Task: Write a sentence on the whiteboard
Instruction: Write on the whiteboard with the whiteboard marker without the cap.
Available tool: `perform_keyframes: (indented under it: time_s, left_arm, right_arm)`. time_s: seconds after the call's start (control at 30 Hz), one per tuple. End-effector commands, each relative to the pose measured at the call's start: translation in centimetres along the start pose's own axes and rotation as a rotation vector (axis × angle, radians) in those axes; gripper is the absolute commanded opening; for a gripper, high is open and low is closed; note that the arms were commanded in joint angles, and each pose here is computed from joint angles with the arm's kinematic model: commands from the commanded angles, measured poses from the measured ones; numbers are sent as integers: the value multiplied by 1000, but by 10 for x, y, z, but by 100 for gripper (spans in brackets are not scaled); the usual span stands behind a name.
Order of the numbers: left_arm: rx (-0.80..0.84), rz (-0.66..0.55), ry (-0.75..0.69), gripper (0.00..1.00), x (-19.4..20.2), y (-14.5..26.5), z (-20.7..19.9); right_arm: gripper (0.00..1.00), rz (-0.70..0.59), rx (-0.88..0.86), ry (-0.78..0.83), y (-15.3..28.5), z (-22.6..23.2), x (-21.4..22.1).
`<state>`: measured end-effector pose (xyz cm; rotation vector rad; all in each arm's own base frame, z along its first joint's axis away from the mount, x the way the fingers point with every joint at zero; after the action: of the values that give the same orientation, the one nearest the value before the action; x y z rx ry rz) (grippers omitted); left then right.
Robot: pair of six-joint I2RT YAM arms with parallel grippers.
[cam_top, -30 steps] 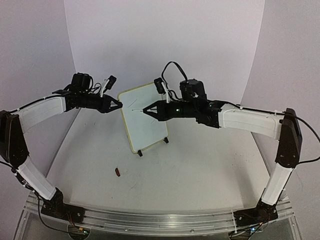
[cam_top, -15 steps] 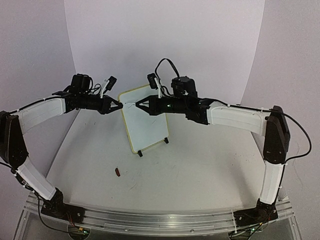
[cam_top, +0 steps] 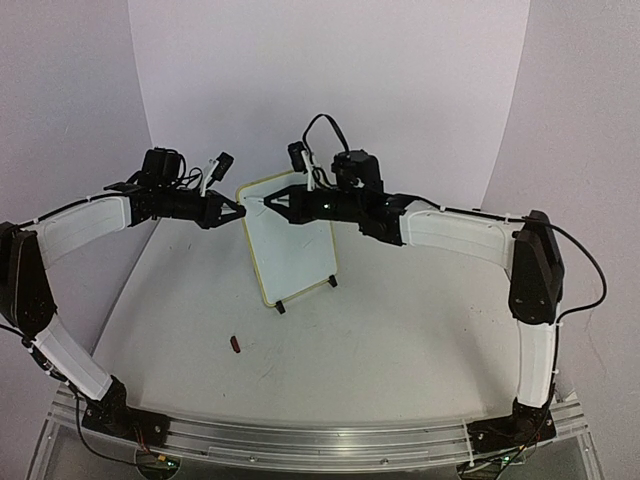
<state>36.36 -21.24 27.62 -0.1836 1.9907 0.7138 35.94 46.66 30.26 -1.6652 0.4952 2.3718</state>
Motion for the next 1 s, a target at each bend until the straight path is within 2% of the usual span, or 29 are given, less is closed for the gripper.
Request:
perform_keyframes:
  time_s: [0.0,0.3,0.83,0.97]
  left_arm:
    - [-37,-4,-42,0,1,7,1]
    - [-38,-7,-48,0,0,8,0]
    - [-48,-12,-57,0,-2,10,0]
    - [-53,-12,-58,0,-1,10,0]
  right_arm:
    - [0,-78,10,22,-5,-2,-22]
    - [0,-80,45,18,-11,-10,-19]
    - [0,26,74,-52,-3,-21,38]
    - [0,-4,42,-36,6,-12,29]
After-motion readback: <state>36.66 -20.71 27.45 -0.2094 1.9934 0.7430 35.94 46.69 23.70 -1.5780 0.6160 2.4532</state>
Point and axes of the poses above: each gripper's point midway between its finger pads, its own y axis back along the fingers, its own z axis along the line the jaws close on, x = y × z, the point moved 4 cm from there along y, back along the fingers, and after that the axes turned 6 degrees about y, right-handed, at the moved point
